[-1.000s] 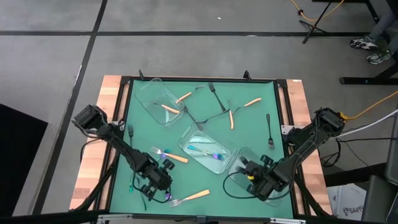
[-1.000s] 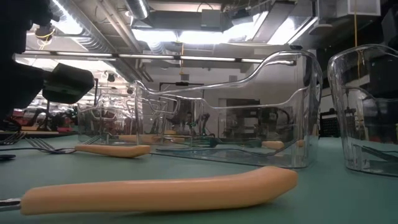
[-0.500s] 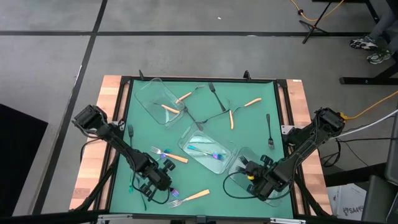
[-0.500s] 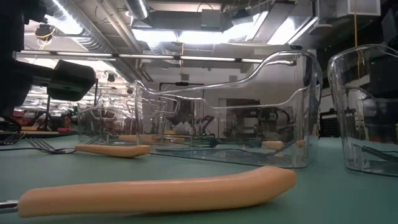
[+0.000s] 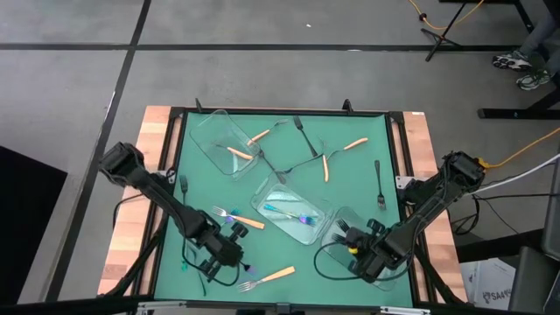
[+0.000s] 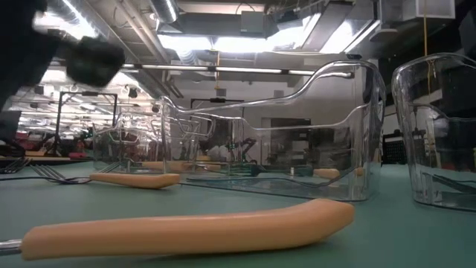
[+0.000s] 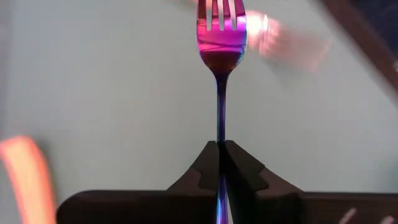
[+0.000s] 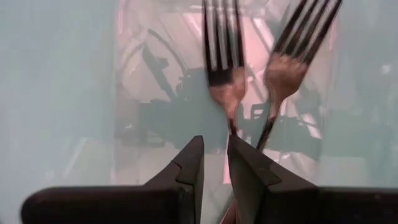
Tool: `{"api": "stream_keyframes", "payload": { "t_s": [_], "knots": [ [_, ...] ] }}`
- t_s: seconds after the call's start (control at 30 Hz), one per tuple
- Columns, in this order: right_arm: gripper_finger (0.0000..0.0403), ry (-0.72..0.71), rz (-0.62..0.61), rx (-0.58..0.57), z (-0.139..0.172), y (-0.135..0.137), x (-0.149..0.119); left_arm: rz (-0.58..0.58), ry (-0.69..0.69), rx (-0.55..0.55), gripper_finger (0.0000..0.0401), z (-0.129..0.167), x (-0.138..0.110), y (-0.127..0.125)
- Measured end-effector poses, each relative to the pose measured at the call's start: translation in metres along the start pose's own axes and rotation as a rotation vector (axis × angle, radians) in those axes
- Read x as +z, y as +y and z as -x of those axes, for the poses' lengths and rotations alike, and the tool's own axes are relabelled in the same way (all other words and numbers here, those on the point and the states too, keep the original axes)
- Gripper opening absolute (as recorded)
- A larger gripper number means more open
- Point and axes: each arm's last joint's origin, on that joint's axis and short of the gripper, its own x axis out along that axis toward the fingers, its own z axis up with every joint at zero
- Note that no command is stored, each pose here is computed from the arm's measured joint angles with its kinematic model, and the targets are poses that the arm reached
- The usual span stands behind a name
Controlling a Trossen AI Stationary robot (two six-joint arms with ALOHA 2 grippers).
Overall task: Sort silverware by color (type)
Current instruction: Put the blue fork into the center transparent bin
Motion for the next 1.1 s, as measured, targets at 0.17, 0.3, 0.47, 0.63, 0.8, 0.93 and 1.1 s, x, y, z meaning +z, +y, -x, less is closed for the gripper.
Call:
{"api": "stream_keyframes", "payload": {
  "t_s": [0.17, 0.3, 0.47, 0.63, 0.8, 0.93, 1.1],
  "knots": [
    [0.0062, 0.012, 0.003, -0.008, 0.012, 0.005, 0.003, -0.041, -0.104, 0.047, 0.0002, 0.028, 0.032, 0.009],
    [0.0062, 0.021, 0.010, -0.049, 0.030, 0.008, 0.007, -0.081, -0.146, 0.107, 0.0004, 0.046, 0.054, 0.026],
    [0.0062, 0.030, 0.017, -0.087, 0.060, 0.012, 0.013, -0.073, -0.205, 0.171, 0.0006, 0.064, 0.070, 0.057],
    [0.0062, 0.004, 0.020, -0.094, 0.092, 0.017, 0.020, -0.049, -0.225, 0.228, 0.0006, 0.074, 0.072, 0.089],
    [0.0062, -0.076, 0.074, -0.074, 0.119, 0.021, 0.028, -0.043, -0.222, 0.271, 0.0005, 0.079, 0.067, 0.116],
    [0.0062, -0.179, 0.137, -0.067, 0.136, 0.023, 0.035, -0.034, -0.224, 0.293, 0.0005, 0.082, 0.062, 0.136],
    [0.0062, -0.276, 0.185, -0.090, 0.153, 0.021, 0.042, -0.006, -0.269, 0.303, 0.0005, 0.087, 0.059, 0.157]
  ]
}}
